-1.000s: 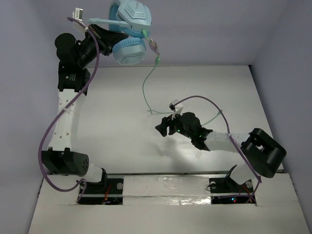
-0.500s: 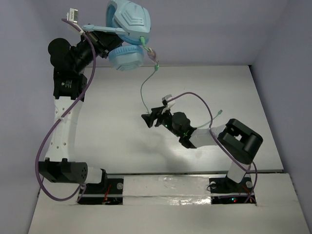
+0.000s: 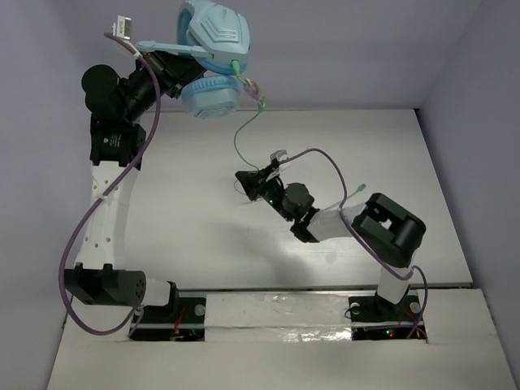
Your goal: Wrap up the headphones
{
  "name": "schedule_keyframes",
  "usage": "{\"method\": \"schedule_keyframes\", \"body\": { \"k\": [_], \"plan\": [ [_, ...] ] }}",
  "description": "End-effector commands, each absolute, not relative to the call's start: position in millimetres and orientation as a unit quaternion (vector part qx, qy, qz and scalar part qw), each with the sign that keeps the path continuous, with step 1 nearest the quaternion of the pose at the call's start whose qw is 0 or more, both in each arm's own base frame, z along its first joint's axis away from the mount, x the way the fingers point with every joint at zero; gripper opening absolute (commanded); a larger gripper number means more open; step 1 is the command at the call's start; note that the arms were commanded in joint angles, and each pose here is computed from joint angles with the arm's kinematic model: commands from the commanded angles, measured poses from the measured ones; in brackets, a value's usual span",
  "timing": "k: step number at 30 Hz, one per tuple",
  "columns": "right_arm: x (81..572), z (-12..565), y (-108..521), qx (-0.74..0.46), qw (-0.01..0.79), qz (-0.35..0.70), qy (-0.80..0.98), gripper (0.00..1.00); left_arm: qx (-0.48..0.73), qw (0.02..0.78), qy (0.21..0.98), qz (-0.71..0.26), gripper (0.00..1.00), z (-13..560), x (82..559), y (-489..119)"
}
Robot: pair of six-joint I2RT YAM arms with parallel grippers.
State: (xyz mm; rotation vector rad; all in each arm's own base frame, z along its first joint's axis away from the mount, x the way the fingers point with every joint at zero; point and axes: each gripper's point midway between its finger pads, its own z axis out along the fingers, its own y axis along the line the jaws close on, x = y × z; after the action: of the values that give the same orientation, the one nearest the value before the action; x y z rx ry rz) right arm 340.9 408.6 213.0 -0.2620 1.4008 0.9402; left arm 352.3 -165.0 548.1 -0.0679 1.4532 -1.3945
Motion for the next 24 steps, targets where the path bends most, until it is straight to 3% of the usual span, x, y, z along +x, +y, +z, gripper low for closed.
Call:
{"method": "schedule_keyframes", "body": {
  "k": [1, 3, 7, 10, 12, 20, 24],
  "plan": [
    [336.5, 261.1, 410.5, -0.106, 0.684, 0.449, 0.565, 0.07, -0.024, 0.555, 0.579, -0.597, 0.0, 568.8, 339.6, -164.1],
    [329.5, 259.4, 410.8, -0.117, 0.676, 0.457, 0.566, 0.0, -0.031, 0.562, 0.577, -0.592, 0.0, 568.8, 339.8, -161.3],
    [306.6, 248.2, 415.8, -0.145, 0.636, 0.469, 0.595, 0.0, -0.098, 0.6, 0.592, -0.529, 0.0, 545.6, 363.6, -138.9],
    [287.6, 191.8, 425.4, -0.177, 0.553, 0.425, 0.695, 0.0, -0.179, 0.661, 0.584, -0.435, 0.0, 527.3, 386.2, -100.2],
    [277.7, 185.7, 424.5, -0.181, 0.526, 0.411, 0.722, 0.0, -0.222, 0.693, 0.575, -0.374, 0.0, 516.9, 396.2, -76.2],
    [211.0, 112.4, 387.8, -0.234, 0.372, 0.294, 0.849, 0.0, -0.305, 0.696, 0.601, -0.25, 0.0, 424.2, 423.9, -45.5],
    [180.5, 117.8, 377.1, -0.29, 0.34, 0.223, 0.866, 0.0, -0.299, 0.692, 0.632, -0.181, 0.0, 380.6, 424.1, -61.7]
  ]
}}
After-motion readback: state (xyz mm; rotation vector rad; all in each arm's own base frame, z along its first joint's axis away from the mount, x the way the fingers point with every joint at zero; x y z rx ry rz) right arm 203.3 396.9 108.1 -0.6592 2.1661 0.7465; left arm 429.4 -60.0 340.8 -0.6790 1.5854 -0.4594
